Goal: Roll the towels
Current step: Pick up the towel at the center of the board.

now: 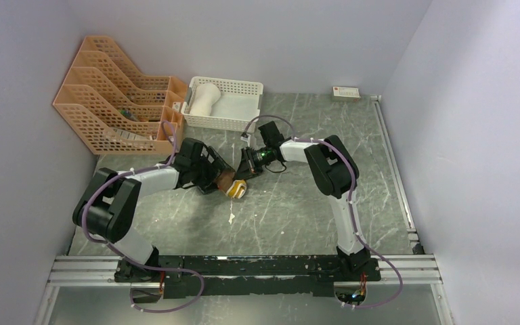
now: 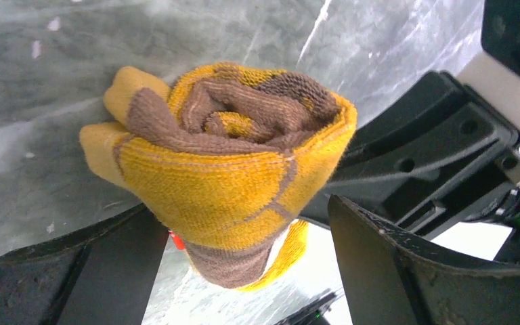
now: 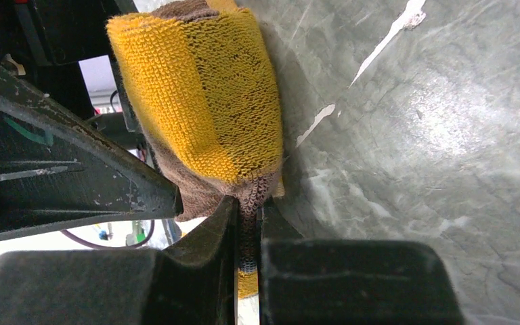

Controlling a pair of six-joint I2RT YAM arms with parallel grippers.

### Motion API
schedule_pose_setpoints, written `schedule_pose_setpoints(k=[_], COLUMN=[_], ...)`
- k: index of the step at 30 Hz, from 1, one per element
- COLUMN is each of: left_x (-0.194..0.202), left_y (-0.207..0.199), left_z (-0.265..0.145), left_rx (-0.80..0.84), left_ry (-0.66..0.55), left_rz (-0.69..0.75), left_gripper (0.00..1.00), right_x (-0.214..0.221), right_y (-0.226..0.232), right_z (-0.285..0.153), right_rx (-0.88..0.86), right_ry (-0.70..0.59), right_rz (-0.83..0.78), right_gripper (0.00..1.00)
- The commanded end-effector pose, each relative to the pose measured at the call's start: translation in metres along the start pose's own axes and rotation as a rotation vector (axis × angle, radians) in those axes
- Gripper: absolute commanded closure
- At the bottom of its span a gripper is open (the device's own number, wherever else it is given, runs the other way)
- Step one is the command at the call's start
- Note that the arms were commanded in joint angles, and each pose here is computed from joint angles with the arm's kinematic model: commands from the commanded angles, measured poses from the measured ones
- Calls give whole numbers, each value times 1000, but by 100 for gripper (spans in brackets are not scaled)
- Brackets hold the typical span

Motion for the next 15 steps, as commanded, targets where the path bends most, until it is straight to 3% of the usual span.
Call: schedule_pose_setpoints(k=[1, 6, 15], left_x=[2, 0, 9], left_y=[30, 33, 38], left_z=[7, 8, 40], left_rx=[-214, -259, -353], left_ry=[-124, -218, -257], left_rz=[-96, -140, -81], left_gripper=[1, 7, 22], right_x=[10, 11, 14], right_y=[-14, -11, 8], right_z=[1, -1, -7], right_rx=[116, 118, 120], right_ry=[18, 16, 20], right_rz=[-5, -9, -65], right_gripper=[100, 100, 100])
Point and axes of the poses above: each gripper's point midway between its finger pads, its own z axis out along the fingers, its own y axis along the line the jaws close on, x = y × z, the point moved 8 cm from there along -z, back along the fingers, and after that the axes turned 2 degrees about -z, right-handed, at the moved point
